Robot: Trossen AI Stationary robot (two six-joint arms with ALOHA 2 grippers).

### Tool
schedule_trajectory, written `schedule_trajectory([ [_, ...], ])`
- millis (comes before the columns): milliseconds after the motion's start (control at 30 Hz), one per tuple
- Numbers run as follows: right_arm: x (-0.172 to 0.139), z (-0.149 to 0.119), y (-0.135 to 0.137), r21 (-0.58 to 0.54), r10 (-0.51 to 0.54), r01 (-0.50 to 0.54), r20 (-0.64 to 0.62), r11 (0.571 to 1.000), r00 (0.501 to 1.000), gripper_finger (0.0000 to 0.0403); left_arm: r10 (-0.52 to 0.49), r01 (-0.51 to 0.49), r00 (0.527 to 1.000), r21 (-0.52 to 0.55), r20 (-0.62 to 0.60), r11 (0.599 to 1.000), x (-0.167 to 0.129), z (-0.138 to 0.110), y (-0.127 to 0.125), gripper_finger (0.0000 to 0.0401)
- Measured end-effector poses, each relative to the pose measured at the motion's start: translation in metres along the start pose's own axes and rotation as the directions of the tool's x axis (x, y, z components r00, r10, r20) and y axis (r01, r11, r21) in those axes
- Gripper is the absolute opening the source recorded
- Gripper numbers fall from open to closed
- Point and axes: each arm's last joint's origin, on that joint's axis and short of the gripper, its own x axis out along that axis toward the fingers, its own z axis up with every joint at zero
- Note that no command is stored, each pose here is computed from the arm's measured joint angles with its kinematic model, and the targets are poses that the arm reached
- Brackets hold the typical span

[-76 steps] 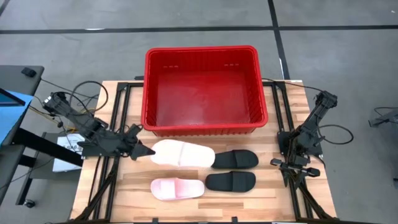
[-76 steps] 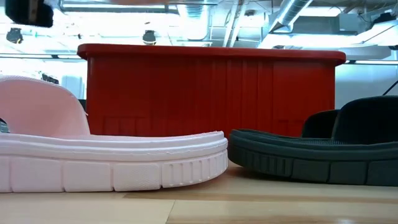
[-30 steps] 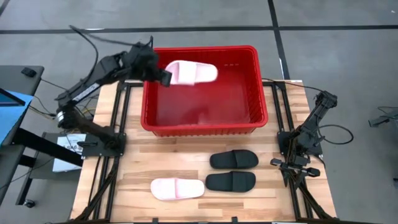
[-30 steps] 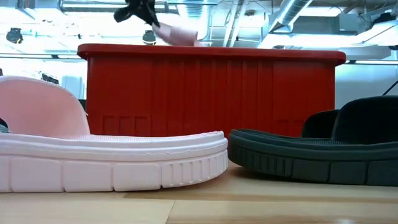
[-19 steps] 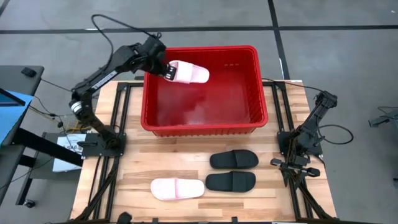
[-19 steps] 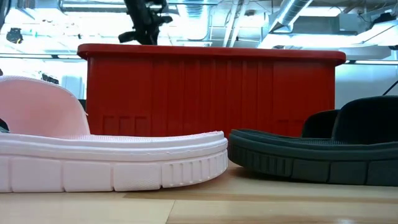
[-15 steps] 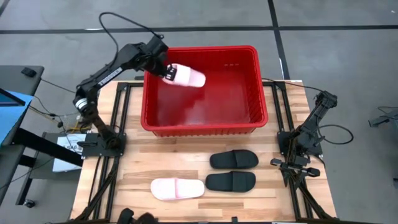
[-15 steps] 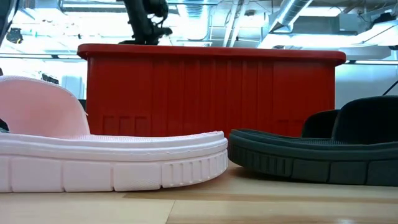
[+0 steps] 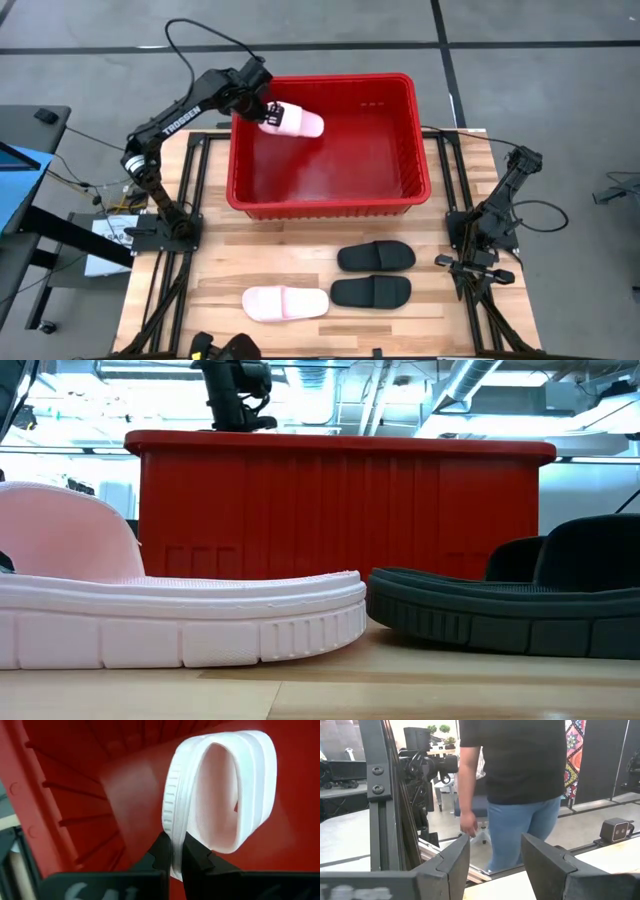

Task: Pick and place slides into bin
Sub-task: Put the top pink slide into the red bin

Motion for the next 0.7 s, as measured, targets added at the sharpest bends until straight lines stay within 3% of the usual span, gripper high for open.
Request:
schedule_trajectory([
  [333,0.0,0.0,0.0,0.0,0.0,0.0,0.0,1.0,1.0,0.0167,-0.045,0.041,0.999,-0.134,-0.028,0.99,0.009,0.0,-0.009,0.0005],
  [700,0.0,0.0,0.0,0.0,0.0,0.0,0.0,1.0,1.0,0.0168,-0.028,0.021,0.999,-0.177,-0.037,0.984,0.012,-0.002,-0.01,0.0005],
])
